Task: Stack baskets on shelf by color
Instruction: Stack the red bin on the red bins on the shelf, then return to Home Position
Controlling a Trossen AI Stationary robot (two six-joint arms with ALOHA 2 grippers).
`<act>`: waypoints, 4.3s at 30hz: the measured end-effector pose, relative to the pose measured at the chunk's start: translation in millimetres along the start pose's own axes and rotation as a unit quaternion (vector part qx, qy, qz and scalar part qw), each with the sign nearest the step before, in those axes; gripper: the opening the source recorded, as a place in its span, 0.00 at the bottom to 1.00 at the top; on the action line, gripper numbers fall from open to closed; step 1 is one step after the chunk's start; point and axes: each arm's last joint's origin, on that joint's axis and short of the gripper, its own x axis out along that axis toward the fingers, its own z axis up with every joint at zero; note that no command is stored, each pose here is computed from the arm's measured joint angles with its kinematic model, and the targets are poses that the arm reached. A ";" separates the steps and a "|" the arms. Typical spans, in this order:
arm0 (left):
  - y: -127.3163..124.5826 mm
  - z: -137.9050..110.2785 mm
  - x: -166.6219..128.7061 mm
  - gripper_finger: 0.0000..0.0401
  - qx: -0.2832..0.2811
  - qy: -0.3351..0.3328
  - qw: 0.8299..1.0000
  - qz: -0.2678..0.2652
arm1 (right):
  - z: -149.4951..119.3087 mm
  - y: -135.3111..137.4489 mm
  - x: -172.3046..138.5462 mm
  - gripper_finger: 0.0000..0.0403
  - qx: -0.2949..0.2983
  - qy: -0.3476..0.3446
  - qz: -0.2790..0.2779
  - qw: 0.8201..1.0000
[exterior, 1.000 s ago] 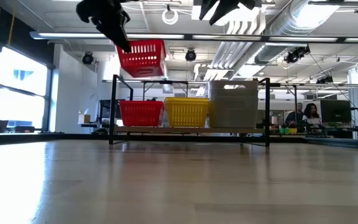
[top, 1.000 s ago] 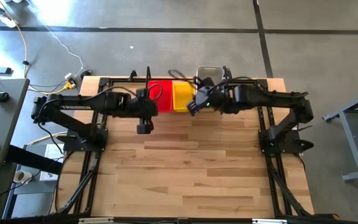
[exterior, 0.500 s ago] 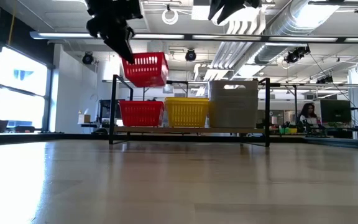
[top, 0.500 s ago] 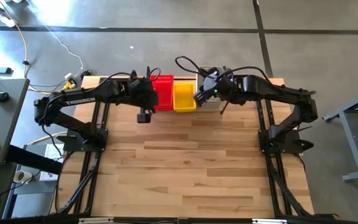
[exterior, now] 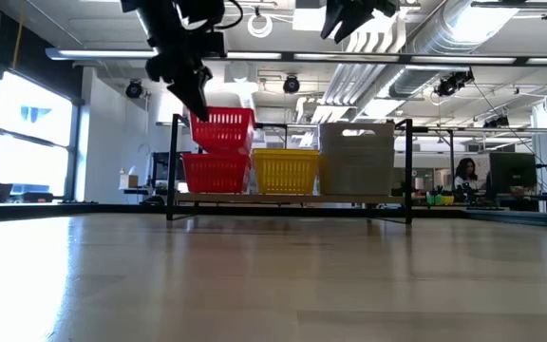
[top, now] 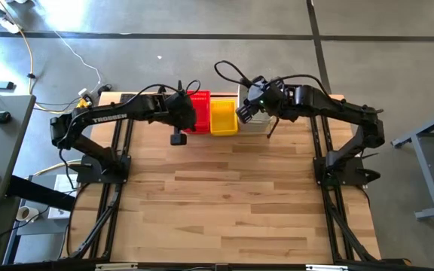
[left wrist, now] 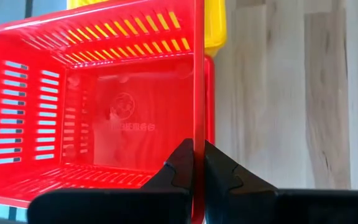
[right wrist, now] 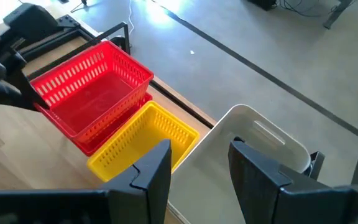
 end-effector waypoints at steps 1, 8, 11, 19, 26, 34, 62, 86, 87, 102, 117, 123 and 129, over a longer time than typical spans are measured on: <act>0.6 -0.2 2.5 0.00 -0.001 0.004 1.000 -0.001 | 0.0 0.0 0.0 0.36 -0.004 0.000 0.000 1.000; -0.5 0.3 16.8 0.00 0.002 0.027 1.000 -0.014 | 0.0 0.1 0.0 0.36 -0.010 0.000 0.001 1.000; -1.0 0.9 23.8 0.00 0.003 0.036 0.999 -0.018 | 0.0 0.1 0.0 0.36 -0.014 0.000 0.001 1.000; -1.4 1.9 30.6 0.00 -0.001 0.041 0.999 -0.022 | 0.0 0.1 0.1 0.36 -0.017 0.000 0.001 1.000; -0.1 1.4 30.6 0.03 0.001 0.051 0.999 0.000 | 0.5 0.3 0.1 0.36 -0.016 -0.002 0.001 1.000; -0.8 0.5 30.5 0.18 0.009 0.054 0.998 -0.008 | 2.4 1.0 0.1 0.36 -0.007 -0.011 0.003 1.000; -26.7 -3.8 -67.7 0.33 -0.153 -0.112 0.980 -0.056 | -1.4 1.6 0.3 0.36 -0.018 0.013 0.022 1.000; -92.4 -99.3 -67.9 0.33 -0.250 -0.365 0.889 -0.122 | 2.7 18.8 -7.0 0.36 0.031 0.005 0.137 0.990; -94.7 -103.9 -66.8 0.33 -0.252 -0.373 0.884 -0.127 | 3.9 19.2 -7.1 0.36 0.044 0.001 0.140 0.989; -116.2 -163.1 -44.3 0.33 -0.263 -0.457 0.833 -0.165 | 3.9 34.5 -17.8 0.36 0.111 -0.004 0.189 0.976; -128.7 -188.3 -9.7 0.33 -0.272 -0.465 0.825 -0.171 | 8.6 17.6 -52.9 0.36 0.082 -0.046 0.230 0.969; -129.9 -189.5 -4.4 0.33 -0.274 -0.461 0.827 -0.165 | 9.4 -16.0 -85.1 0.36 0.052 -0.084 0.228 0.969; -129.8 -189.6 -3.6 0.33 -0.266 -0.460 0.833 -0.156 | -2.1 -42.4 -108.9 0.36 0.004 -0.111 0.228 0.967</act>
